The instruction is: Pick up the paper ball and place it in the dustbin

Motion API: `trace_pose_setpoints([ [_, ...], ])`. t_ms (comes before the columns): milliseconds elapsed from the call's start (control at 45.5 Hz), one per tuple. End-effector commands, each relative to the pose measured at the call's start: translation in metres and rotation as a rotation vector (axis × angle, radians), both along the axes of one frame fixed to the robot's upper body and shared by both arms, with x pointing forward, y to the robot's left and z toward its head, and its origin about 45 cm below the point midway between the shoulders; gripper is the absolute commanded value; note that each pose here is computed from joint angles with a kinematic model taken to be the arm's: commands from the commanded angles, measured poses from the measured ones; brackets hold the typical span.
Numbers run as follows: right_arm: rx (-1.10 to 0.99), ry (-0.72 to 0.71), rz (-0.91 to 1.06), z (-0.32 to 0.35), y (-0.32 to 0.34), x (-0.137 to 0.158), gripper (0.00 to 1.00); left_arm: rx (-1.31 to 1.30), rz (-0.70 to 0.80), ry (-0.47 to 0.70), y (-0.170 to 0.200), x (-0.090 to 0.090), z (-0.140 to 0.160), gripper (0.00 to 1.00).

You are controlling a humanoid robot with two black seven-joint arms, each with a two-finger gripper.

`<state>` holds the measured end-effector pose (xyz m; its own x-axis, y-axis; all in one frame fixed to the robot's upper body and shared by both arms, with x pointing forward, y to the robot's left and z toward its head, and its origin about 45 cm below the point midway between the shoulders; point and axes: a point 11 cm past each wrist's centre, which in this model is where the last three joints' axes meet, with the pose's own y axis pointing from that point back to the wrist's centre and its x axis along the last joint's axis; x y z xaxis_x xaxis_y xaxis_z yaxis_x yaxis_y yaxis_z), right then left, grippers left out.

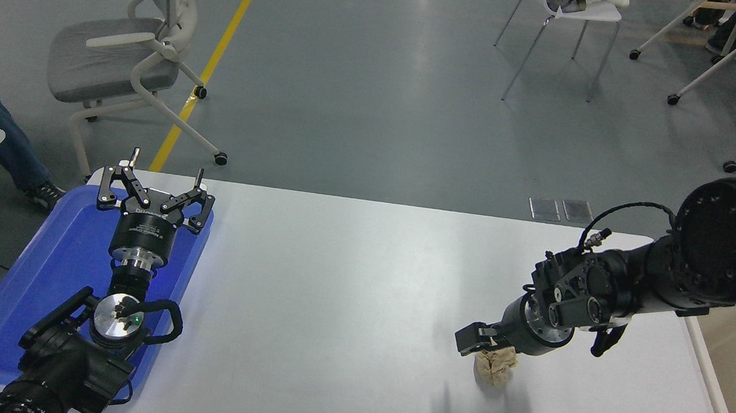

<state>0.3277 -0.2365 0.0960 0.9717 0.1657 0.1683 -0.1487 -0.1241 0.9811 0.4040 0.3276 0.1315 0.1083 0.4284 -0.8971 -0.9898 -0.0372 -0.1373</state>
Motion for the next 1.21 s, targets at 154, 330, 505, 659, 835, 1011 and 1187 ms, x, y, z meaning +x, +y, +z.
trace_pose_setpoints([
  [154, -0.02, -0.02, -0.008, -0.015, -0.012, 0.003, 1.0, 0.0, 0.0, 0.0, 0.0, 0.0, 0.0, 1.0],
  [330, -0.022, -0.022, -0.013, -0.019, -0.014, 0.003, 1.0, 0.0, 0.0, 0.0, 0.0, 0.0, 0.0, 1.0],
  [505, -0.022, -0.023, -0.023, -0.026, -0.016, 0.002, 1.0, 0.0, 0.0, 0.0, 0.0, 0.0, 0.0, 1.0],
  [659, -0.017, -0.025, -0.032, -0.027, -0.016, 0.002, 0.98, 0.0, 0.0, 0.001, 0.0, 0.0, -0.001, 1.0],
  [835, -0.017, -0.02, -0.036, -0.03, -0.017, 0.0, 0.94, 0.0, 0.0, 0.001, 0.0, 0.0, -0.001, 1.0],
  [1011, -0.014, -0.019, -0.041, -0.034, -0.018, -0.002, 0.94, 0.0, 0.0, 0.001, 0.0, 0.0, -0.001, 1.0],
  [1187, -0.012, -0.02, -0.041, -0.035, -0.018, -0.002, 0.77, 0.0, 0.0, 0.0, 0.0, 0.0, 0.0, 1.0],
])
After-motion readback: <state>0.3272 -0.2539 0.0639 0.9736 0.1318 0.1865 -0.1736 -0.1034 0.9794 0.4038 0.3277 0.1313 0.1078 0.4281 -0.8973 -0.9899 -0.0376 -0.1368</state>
